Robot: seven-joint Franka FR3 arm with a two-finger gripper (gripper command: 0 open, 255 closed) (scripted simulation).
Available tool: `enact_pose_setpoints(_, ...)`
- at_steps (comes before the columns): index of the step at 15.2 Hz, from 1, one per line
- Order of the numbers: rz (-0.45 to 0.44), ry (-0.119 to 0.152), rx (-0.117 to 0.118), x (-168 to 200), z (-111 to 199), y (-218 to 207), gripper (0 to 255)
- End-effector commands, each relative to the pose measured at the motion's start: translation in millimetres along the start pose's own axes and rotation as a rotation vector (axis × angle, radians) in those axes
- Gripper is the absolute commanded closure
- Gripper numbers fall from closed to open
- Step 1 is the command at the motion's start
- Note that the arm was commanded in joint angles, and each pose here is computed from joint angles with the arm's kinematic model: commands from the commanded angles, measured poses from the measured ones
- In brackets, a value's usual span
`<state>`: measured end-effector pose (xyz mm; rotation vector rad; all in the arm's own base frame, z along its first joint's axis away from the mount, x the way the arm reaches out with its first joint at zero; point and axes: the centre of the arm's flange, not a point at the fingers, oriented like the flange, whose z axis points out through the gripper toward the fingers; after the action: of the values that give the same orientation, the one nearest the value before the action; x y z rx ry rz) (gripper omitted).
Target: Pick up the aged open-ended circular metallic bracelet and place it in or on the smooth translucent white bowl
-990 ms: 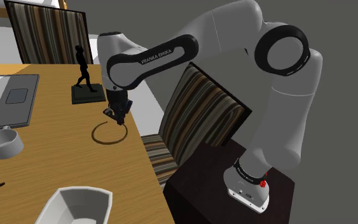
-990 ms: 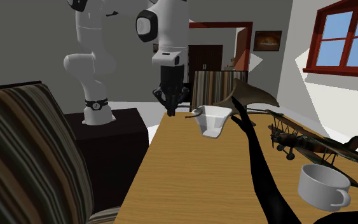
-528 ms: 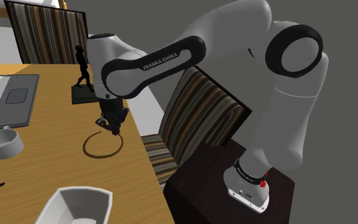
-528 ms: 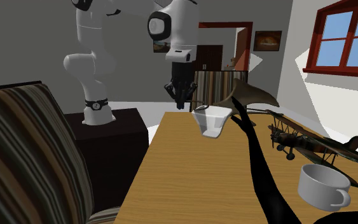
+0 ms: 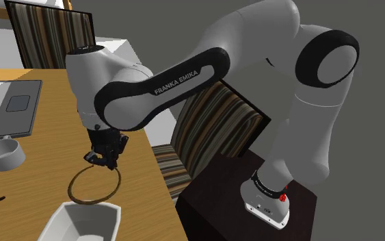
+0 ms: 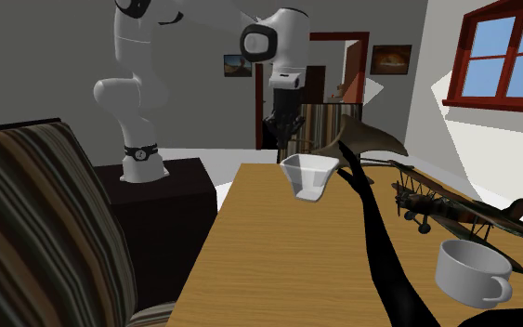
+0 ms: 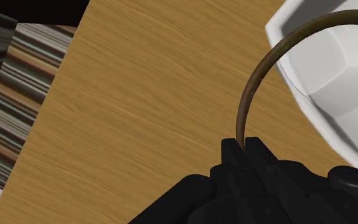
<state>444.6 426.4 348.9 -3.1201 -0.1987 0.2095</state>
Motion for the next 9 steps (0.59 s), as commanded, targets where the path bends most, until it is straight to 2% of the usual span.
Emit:
enact_pose_setpoints(1,0.002,0.000,0.000,-13.0,1.5,-19.6,255)
enact_pose_setpoints(8,0.002,0.000,0.000,-58.9,5.8,-97.6,255)
enact_pose_setpoints(9,0.002,0.000,0.000,-58.2,11.1,-97.5,255)
